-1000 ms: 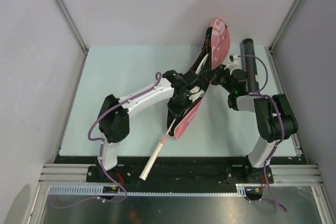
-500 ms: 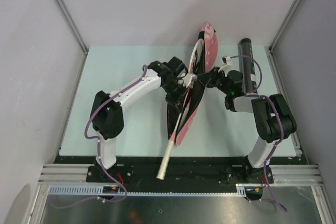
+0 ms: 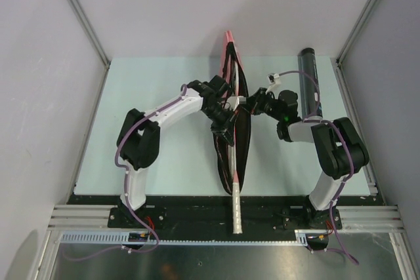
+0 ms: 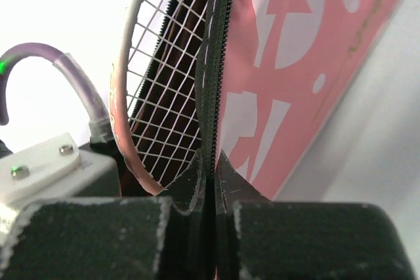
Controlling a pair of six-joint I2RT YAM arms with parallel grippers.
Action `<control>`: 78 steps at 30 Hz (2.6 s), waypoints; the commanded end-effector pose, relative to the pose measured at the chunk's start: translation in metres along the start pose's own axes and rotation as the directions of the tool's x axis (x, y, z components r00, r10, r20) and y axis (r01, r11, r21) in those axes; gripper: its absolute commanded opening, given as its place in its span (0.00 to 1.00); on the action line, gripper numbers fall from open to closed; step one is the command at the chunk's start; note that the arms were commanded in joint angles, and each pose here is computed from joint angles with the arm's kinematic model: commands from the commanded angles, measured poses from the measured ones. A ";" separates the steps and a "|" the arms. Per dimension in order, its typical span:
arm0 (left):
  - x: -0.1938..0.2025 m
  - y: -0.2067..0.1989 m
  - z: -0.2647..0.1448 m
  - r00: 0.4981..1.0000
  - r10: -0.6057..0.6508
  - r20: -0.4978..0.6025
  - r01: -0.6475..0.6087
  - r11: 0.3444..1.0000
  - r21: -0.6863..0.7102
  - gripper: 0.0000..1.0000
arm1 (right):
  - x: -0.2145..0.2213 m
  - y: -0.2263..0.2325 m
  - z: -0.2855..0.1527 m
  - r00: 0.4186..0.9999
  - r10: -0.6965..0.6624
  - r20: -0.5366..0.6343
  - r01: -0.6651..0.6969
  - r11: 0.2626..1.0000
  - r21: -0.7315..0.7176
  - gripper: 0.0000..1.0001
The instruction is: Pack up the badminton gear
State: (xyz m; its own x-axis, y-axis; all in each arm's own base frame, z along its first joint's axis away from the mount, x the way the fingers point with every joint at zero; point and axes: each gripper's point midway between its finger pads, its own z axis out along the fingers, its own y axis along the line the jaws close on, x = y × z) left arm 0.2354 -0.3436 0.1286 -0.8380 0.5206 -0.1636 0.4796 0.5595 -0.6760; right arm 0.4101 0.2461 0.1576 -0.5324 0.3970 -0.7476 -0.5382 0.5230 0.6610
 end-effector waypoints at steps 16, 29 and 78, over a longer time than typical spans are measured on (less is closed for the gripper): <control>-0.139 0.038 -0.058 0.919 -0.067 0.389 0.146 0.974 -0.176 0.00 | -0.025 0.042 -0.003 0.988 -0.083 0.127 0.088 0.995 -0.039 0.00; -0.018 0.007 -0.062 0.943 0.076 0.325 0.053 0.927 -0.371 0.59 | -0.039 0.018 -0.014 0.986 -0.081 0.146 0.075 0.996 0.043 0.00; -0.167 0.015 -0.030 0.798 0.117 0.591 0.207 0.868 -0.452 0.00 | -0.017 0.032 -0.009 0.992 0.007 0.126 -0.004 1.000 -0.024 0.00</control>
State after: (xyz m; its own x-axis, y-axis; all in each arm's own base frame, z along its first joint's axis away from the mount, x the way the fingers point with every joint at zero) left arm 0.3516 -0.3699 0.1291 -0.8510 0.2034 -0.4842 0.3714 0.8849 -0.2811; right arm 0.4052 0.2305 0.1599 -0.4751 0.4730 -0.7420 -0.4317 0.6095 0.6649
